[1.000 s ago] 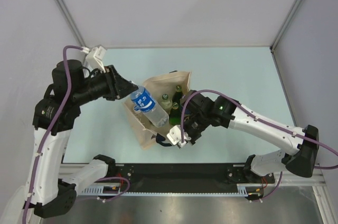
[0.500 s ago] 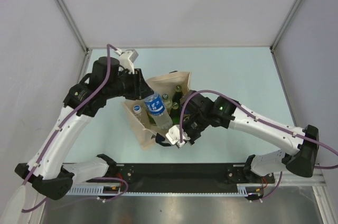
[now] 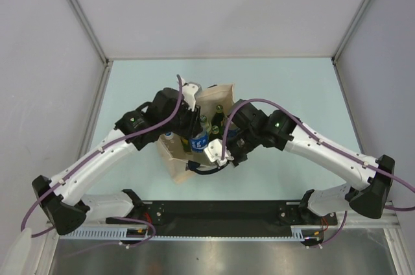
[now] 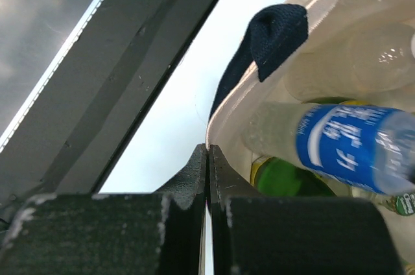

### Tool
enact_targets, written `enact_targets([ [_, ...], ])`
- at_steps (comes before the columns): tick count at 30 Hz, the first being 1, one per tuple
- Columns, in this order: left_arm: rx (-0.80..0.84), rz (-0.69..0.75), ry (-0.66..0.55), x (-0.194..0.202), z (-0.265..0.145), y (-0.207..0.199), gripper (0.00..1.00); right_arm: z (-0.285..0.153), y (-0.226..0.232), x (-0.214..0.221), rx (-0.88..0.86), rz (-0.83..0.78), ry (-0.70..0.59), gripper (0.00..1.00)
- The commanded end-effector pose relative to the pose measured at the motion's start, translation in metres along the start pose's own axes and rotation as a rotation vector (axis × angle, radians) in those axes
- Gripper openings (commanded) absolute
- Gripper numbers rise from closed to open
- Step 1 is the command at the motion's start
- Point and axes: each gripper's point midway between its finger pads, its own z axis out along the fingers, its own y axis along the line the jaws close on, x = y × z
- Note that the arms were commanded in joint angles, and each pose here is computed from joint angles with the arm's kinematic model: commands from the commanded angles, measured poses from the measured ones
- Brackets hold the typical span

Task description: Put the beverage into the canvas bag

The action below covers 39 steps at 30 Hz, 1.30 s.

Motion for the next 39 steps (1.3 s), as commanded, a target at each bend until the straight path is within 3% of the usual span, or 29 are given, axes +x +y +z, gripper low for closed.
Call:
enact_targets([
  [1,-0.002,0.082,-0.161,-0.024,0.000,-0.005,0.00,-0.013,-0.004,-0.030,0.011,-0.001,-0.099,0.00],
  [9,-0.010,0.130,-0.085,0.014,0.019,-0.003,0.00,-0.026,-0.012,-0.037,0.038,0.031,-0.131,0.00],
  [15,-0.018,0.123,-0.104,0.015,0.014,0.000,0.09,-0.036,-0.025,-0.046,0.069,0.083,-0.176,0.00],
  [20,-0.004,0.127,-0.138,0.007,0.004,-0.004,0.30,-0.044,-0.040,-0.049,0.102,0.122,-0.200,0.00],
  [24,0.006,0.121,-0.210,-0.008,-0.016,-0.006,0.57,-0.049,-0.047,-0.050,0.132,0.167,-0.207,0.00],
  [26,0.000,0.118,-0.248,-0.018,-0.026,-0.006,0.63,-0.051,-0.050,-0.050,0.146,0.178,-0.208,0.00],
  [27,0.005,0.116,-0.280,-0.024,-0.036,-0.007,0.68,-0.052,-0.050,-0.050,0.150,0.193,-0.209,0.04],
  [28,0.002,0.112,-0.305,-0.031,-0.043,-0.007,0.70,-0.054,-0.052,-0.052,0.163,0.196,-0.211,0.16],
  [30,0.004,0.105,-0.360,-0.045,-0.063,-0.009,0.74,-0.061,-0.058,-0.054,0.194,0.220,-0.226,0.24],
  [31,0.000,0.101,-0.377,-0.050,-0.070,-0.009,0.74,-0.065,-0.061,-0.056,0.210,0.228,-0.233,0.38],
  [33,-0.033,0.088,-0.419,-0.060,-0.084,-0.004,0.81,-0.084,-0.076,-0.062,0.280,0.233,-0.258,0.52],
  [34,-0.038,0.084,-0.465,-0.073,-0.099,-0.005,0.84,-0.092,-0.080,-0.066,0.307,0.271,-0.277,0.65],
  [36,-0.092,0.076,-0.539,-0.095,-0.124,0.002,0.94,-0.129,-0.104,-0.071,0.438,0.280,-0.315,0.74],
  [39,-0.174,0.045,-0.632,-0.126,-0.155,0.011,1.00,-0.189,-0.135,-0.064,0.660,0.392,-0.372,0.86],
])
